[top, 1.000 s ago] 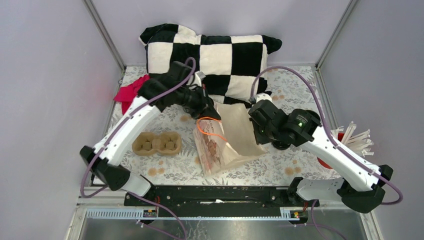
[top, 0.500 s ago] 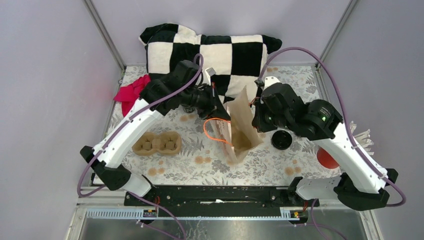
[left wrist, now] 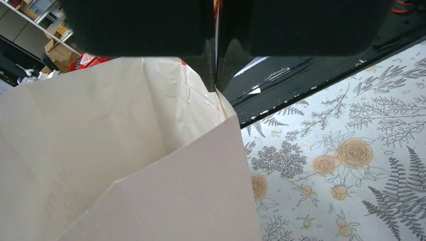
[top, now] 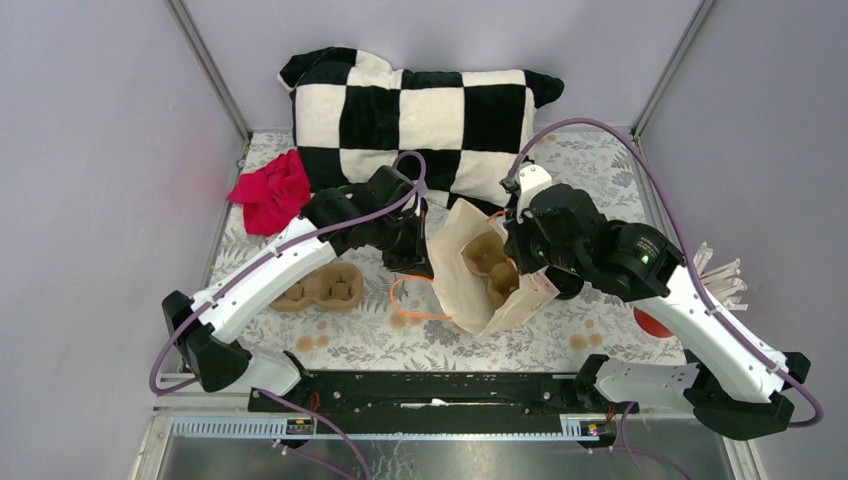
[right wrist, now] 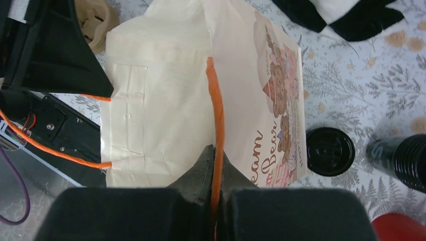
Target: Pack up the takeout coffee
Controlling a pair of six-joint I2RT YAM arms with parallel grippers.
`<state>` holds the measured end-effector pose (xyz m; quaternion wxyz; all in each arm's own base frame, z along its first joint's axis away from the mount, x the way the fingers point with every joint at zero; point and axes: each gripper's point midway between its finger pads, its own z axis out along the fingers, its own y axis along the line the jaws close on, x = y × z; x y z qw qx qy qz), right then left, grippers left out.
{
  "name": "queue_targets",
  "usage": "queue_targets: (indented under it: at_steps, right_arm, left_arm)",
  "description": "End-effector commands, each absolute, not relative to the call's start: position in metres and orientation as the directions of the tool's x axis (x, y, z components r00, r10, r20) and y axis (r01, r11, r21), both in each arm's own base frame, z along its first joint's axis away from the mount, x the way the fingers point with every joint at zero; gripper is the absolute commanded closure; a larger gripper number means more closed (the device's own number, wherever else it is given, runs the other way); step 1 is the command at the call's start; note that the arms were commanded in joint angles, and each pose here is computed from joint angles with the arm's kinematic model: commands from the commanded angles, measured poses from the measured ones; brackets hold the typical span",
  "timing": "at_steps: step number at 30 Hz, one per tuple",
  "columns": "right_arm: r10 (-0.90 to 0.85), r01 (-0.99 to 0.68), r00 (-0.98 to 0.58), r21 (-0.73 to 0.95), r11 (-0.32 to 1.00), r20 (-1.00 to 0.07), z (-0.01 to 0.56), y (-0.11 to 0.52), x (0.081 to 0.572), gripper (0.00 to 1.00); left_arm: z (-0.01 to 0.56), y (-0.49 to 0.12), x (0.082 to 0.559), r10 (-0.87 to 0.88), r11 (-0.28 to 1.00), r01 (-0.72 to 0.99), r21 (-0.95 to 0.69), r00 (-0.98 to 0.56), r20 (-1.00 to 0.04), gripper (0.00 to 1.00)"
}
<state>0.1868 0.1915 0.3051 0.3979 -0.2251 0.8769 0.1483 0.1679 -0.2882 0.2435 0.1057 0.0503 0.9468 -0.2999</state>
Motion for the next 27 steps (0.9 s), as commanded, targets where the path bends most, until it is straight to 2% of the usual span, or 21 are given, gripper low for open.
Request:
queue_targets:
  at_steps: [1, 4, 6, 8, 10, 11, 12, 15, 17, 19, 21, 22, 23, 25, 27]
  right_arm:
    - [-0.258, -0.623, -0.437, 0.084, 0.777, -0.862, 0.343, 0.204, 0.185, 1.00]
    - [-0.182, -0.656, -0.411, 0.151, 0.739, -0.893, 0.369, 0.212, 0.177, 1.00]
    - [-0.180, -0.661, -0.457, 0.197, 0.724, -0.871, 0.357, 0.221, 0.173, 1.00]
    - [-0.215, -0.627, -0.530, 0.208, 0.751, -0.821, 0.317, 0.225, 0.175, 1.00]
    - [-0.224, -0.557, -0.591, 0.191, 0.809, -0.775, 0.278, 0.220, 0.183, 1.00]
    - [-0.224, -0.551, -0.603, 0.197, 0.811, -0.766, 0.278, 0.222, 0.183, 1.00]
    - [-0.209, -0.556, -0.601, 0.215, 0.803, -0.771, 0.290, 0.225, 0.182, 1.00]
    - [-0.133, -0.540, -0.609, 0.286, 0.791, -0.782, 0.344, 0.228, 0.178, 1.00]
    - [-0.095, -0.505, -0.631, 0.315, 0.803, -0.770, 0.357, 0.225, 0.176, 1.00]
    - [-0.077, -0.448, -0.678, 0.328, 0.832, -0.731, 0.330, 0.226, 0.180, 1.00]
    - [-0.078, -0.381, -0.758, 0.342, 0.859, -0.647, 0.290, 0.223, 0.189, 1.00]
    - [-0.066, -0.341, -0.807, 0.372, 0.864, -0.587, 0.284, 0.220, 0.191, 1.00]
    - [-0.063, -0.316, -0.839, 0.389, 0.865, -0.541, 0.287, 0.218, 0.190, 1.00]
    - [-0.045, -0.305, -0.843, 0.408, 0.860, -0.536, 0.333, 0.216, 0.187, 1.00]
    - [-0.049, -0.274, -0.876, 0.412, 0.869, -0.481, 0.350, 0.215, 0.180, 1.00]
  left_arm:
    - [0.293, -0.299, 0.172, 0.051, 0.737, 0.294, -0.609, -0.922, -0.384, 1.00]
    - [0.326, -0.300, 0.168, 0.005, 0.693, 0.308, -0.652, -0.906, -0.423, 1.00]
    - [0.316, -0.292, 0.168, -0.019, 0.722, 0.268, -0.638, -0.914, -0.405, 1.00]
    - [0.275, -0.280, 0.172, -0.012, 0.782, 0.193, -0.593, -0.946, -0.324, 1.00]
    - [0.232, -0.261, 0.173, 0.009, 0.846, 0.099, -0.524, -0.985, -0.171, 1.00]
    - [0.224, -0.257, 0.174, 0.029, 0.865, 0.090, -0.493, -0.991, -0.131, 1.00]
    - [0.234, -0.259, 0.174, 0.054, 0.862, 0.119, -0.493, -0.988, -0.144, 1.00]
    - [0.317, -0.280, 0.178, 0.039, 0.743, 0.229, -0.629, -0.953, -0.301, 1.00]
    - [0.348, -0.285, 0.178, 0.003, 0.683, 0.251, -0.686, -0.940, -0.341, 1.00]
    - [0.315, -0.273, 0.185, -0.022, 0.751, 0.155, -0.642, -0.966, -0.259, 1.00]
    - [0.267, -0.260, 0.183, -0.033, 0.791, 0.005, -0.611, -0.998, -0.051, 1.00]
    - [0.268, -0.259, 0.183, -0.039, 0.775, -0.020, -0.632, -0.999, -0.015, 1.00]
    - [0.284, -0.261, 0.186, -0.046, 0.753, 0.000, -0.658, -0.997, -0.054, 1.00]
    - [0.337, -0.257, 0.197, -0.091, 0.718, 0.070, -0.692, -0.977, -0.193, 1.00]
    - [0.353, -0.246, 0.203, -0.112, 0.737, 0.058, -0.673, -0.972, -0.206, 1.00]
